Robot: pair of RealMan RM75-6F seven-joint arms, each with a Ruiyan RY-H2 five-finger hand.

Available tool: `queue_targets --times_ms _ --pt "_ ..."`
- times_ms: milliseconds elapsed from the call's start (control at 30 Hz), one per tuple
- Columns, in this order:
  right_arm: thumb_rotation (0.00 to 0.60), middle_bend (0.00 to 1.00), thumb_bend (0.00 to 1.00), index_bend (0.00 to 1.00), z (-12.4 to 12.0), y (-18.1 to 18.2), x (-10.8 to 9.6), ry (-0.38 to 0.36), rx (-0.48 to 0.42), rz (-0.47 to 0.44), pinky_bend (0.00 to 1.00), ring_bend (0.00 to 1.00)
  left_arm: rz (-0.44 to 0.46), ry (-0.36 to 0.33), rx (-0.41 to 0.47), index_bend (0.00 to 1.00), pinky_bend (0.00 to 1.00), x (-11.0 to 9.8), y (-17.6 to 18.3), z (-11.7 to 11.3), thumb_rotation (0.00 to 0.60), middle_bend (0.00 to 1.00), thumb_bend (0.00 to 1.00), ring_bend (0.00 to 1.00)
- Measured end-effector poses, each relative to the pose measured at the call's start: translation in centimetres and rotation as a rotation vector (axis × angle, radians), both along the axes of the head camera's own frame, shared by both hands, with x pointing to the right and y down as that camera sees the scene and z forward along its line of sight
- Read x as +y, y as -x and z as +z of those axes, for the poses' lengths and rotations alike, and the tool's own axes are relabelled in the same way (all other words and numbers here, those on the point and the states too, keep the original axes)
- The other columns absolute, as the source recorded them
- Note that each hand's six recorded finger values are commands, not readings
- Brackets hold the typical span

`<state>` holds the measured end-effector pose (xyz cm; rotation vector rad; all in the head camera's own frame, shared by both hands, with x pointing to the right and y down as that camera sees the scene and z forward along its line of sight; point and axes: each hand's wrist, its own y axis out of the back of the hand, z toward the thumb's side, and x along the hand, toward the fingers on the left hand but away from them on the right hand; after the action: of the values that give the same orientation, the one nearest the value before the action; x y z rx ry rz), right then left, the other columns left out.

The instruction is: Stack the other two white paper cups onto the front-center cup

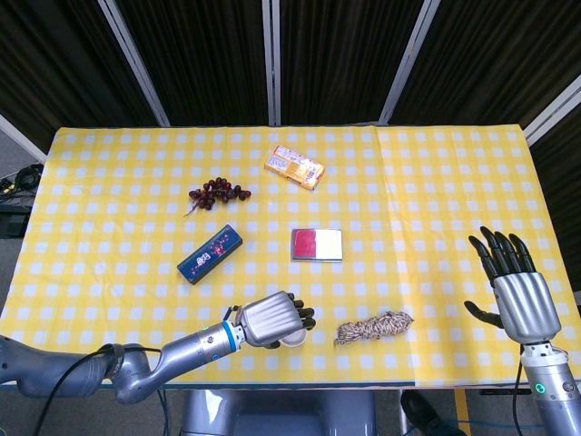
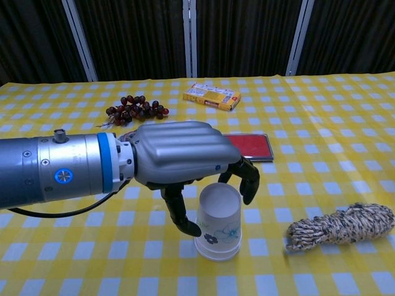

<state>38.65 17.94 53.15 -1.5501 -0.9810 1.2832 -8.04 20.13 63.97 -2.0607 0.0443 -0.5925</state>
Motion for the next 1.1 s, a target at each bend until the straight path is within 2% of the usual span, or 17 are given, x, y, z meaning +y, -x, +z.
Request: queue_targets --times_ms 33,100,200,333,533,633,833,967,1100 --pt "0.6 0.0 0.0 0.04 0.0 0.0 0.0 0.0 0.0 0.001 0.0 0.0 0.0 0.008 -0.007 0.02 0.23 0.1 0.1 0.3 0.6 0.02 0.0 0.06" --pt "0.6 0.0 0.0 0.04 0.0 0.0 0.0 0.001 0.0 0.001 0.0 0.0 -0.008 0.026 -0.016 0.0 0.12 0.1 0.3 0.6 0.6 0.0 0.0 0.0" --pt "0.6 0.0 0.0 0.04 0.0 0.0 0.0 0.002 0.0 0.001 0.0 0.0 -0.03 0.029 -0.014 0.0 0.02 -0.3 0.6 0.5 0.6 0.0 0.0 0.0" --pt "0.6 0.0 0.0 0.04 0.1 0.1 0.1 0.004 0.001 -0.005 0.0 0.0 -0.091 0.012 0.002 0.0 0.0 -1.9 1.4 0.0 0.6 0.0 0.0 0.0" --pt "0.6 0.0 0.0 0.04 0.0 0.3 0.2 0.003 -0.002 -0.008 0.0 0.0 -0.224 -0.049 0.005 0.0 0.0 -5.1 4.8 -0.9 0.6 0.0 0.0 0.0" --pt "0.6 0.0 0.0 0.04 -0.1 0.4 0.3 0.002 -0.003 -0.012 0.0 0.0 -0.325 -0.084 0.001 0.0 0.0 -6.6 7.4 -1.2 0.6 0.0 0.0 0.0" --pt "0.6 0.0 0.0 0.04 0.0 0.3 0.3 0.004 0.004 -0.011 0.0 0.0 -0.642 -0.171 -0.036 0.0 0.0 -8.6 15.6 -2.6 0.6 0.0 0.0 0.0" --pt "0.6 0.0 0.0 0.04 0.3 0.0 0.1 0.008 0.014 0.0 0.0 0.0 -0.837 -0.248 -0.12 0.0 0.0 -8.2 22.2 -4.2 0.6 0.0 0.0 0.0" --pt "0.6 0.0 0.0 0.04 0.4 -0.3 -0.1 0.009 0.02 0.006 0.0 0.0 -0.983 -0.278 -0.197 0.0 0.0 -6.9 27.4 -5.7 0.6 0.0 0.0 0.0"
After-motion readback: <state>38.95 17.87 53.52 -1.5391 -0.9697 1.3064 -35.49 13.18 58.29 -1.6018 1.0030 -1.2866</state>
